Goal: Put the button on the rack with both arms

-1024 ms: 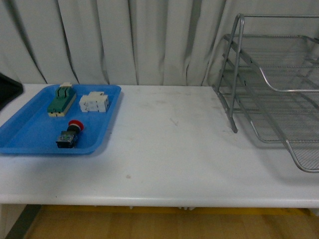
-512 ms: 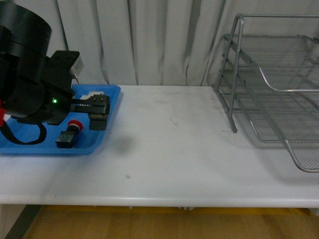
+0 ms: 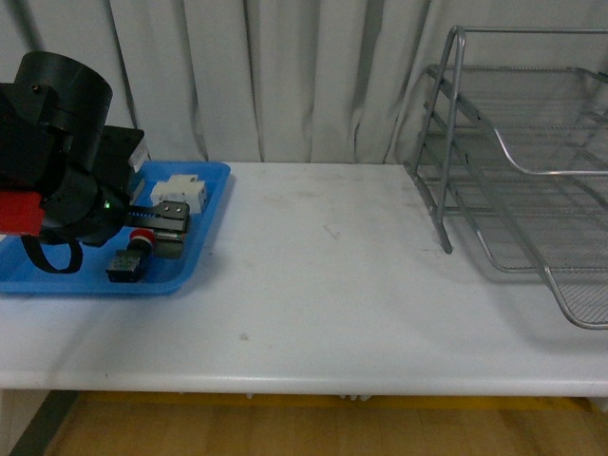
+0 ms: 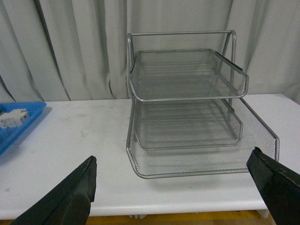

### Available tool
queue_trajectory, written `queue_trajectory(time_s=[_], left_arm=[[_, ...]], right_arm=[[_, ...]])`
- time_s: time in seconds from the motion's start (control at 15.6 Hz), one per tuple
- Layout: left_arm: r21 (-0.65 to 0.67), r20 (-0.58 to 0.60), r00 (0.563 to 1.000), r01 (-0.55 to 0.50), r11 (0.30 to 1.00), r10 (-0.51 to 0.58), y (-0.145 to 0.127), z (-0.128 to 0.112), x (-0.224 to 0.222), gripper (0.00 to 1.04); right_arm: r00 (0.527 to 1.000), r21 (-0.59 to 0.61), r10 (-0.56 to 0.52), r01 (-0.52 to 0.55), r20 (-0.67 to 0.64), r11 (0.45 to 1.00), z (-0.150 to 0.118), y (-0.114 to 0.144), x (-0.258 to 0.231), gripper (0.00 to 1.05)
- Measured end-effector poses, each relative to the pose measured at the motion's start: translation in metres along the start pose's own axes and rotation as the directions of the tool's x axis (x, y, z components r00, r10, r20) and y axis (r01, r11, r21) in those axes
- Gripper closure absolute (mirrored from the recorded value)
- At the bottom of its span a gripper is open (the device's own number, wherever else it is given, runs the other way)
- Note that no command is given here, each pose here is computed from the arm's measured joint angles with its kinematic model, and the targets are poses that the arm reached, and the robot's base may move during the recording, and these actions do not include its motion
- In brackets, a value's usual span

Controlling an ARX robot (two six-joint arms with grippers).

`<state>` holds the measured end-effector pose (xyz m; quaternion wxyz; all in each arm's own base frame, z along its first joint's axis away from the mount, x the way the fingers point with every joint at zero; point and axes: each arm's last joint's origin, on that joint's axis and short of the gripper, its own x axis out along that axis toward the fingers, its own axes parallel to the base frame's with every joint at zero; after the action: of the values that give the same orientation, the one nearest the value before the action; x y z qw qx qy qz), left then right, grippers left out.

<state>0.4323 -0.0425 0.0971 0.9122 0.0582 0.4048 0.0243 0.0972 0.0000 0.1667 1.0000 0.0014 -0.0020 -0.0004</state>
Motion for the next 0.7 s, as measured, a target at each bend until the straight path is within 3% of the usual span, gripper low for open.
queue_trajectory(time_s=[0.26, 0.7], left_arm=[[-0.085, -0.067, 0.998, -0.005, 0.996, 0.000, 0.014, -0.007, 0.018, 0.07], [-0.090, -0.063, 0.997, 0.035, 0.995, -0.041, 0.005, -0.013, 0.038, 0.07]], right_arm=[[1.000, 0.000, 0.000, 0.000, 0.000, 1.000, 0.000, 0.000, 0.000, 0.06], [1.000, 0.000, 0.000, 0.000, 0.000, 1.000, 0.000, 0.000, 0.000, 0.06]])
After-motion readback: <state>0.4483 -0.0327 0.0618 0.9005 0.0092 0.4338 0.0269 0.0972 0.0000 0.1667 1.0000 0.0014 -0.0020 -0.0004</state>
